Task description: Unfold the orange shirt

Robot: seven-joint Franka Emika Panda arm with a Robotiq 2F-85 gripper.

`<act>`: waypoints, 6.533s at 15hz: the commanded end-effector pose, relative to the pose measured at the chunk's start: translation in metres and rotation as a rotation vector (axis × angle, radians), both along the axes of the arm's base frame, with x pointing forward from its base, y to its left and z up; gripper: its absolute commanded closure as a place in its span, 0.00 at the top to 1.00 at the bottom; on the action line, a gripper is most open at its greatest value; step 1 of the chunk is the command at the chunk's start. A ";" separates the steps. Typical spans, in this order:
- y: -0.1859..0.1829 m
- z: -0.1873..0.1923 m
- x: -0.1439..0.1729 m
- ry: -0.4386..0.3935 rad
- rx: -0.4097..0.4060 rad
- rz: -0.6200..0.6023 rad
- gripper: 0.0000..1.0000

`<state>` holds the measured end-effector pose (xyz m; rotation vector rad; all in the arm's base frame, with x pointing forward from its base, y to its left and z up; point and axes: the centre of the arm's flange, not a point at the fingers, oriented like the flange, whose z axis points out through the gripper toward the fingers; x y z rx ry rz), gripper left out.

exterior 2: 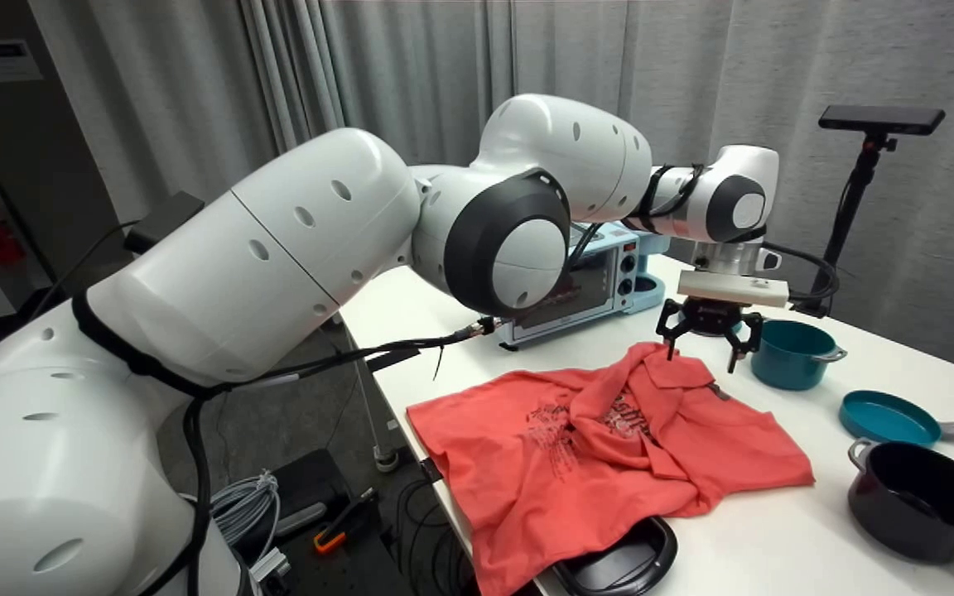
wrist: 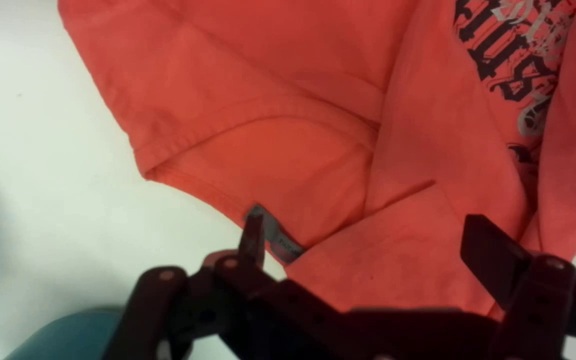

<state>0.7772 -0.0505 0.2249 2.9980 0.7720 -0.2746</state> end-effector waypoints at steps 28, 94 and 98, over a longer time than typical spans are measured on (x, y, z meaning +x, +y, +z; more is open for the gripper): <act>0.019 0.087 -0.134 0.067 -0.063 -0.094 1.00; 0.176 0.163 -0.180 -0.504 0.010 0.064 0.01; 0.196 0.155 -0.180 -0.479 0.069 0.104 0.31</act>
